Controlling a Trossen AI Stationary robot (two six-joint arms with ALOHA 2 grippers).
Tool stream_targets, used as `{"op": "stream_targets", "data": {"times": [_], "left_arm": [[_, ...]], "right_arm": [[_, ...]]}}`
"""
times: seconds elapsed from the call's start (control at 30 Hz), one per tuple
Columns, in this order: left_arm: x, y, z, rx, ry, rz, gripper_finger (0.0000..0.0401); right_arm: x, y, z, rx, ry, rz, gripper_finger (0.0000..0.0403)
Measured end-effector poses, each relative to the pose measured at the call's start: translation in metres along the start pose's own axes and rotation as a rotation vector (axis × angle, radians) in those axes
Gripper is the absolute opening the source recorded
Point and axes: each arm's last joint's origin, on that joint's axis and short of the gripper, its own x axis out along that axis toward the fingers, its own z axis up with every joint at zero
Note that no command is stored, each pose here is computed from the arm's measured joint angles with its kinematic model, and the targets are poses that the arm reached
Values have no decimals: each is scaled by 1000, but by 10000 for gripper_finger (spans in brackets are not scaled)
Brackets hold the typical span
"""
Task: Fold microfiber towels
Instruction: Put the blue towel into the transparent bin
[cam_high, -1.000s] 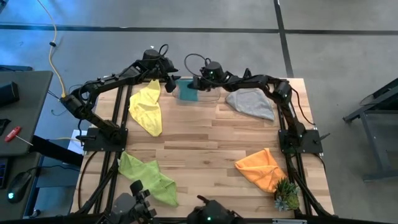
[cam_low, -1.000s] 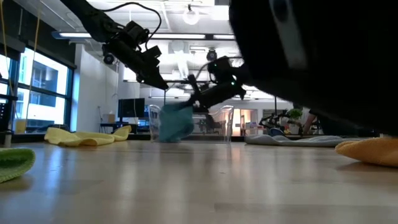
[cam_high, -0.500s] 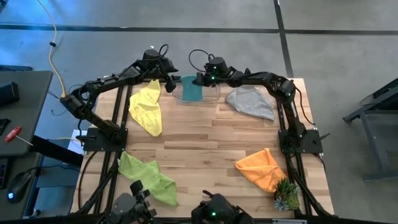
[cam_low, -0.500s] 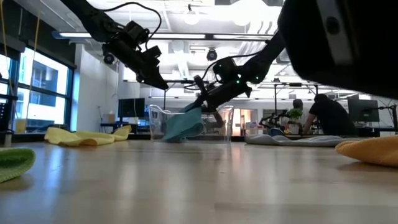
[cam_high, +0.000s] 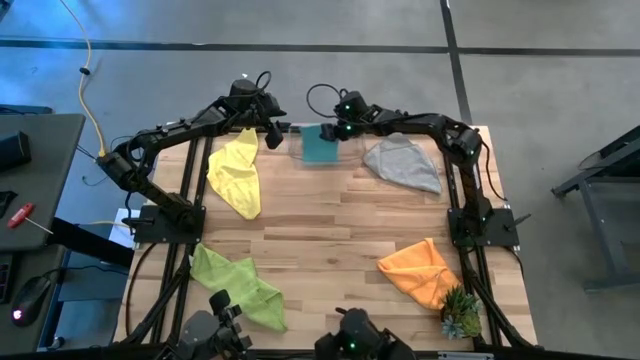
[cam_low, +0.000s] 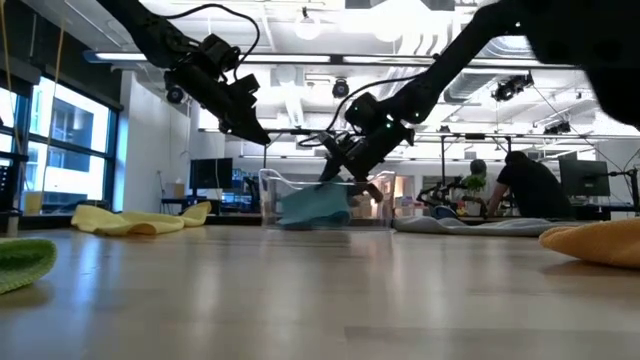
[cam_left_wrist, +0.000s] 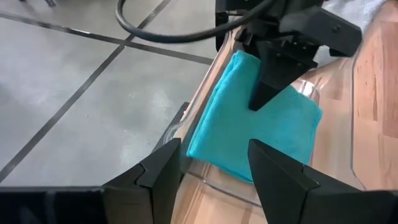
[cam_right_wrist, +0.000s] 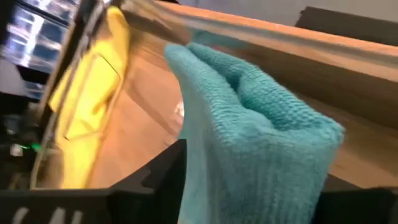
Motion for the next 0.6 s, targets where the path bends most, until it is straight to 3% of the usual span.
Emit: {"op": "stream_targets", "data": {"times": [0.3,0.6], "left_arm": [[1,-2,0,3,3,-4,177],[1,-3,0,3,5,-5,177]], "right_arm": [[-15,11,-5,-224,-24,-212,208],[-40,34,-9,-493,-32,-399,213]]}}
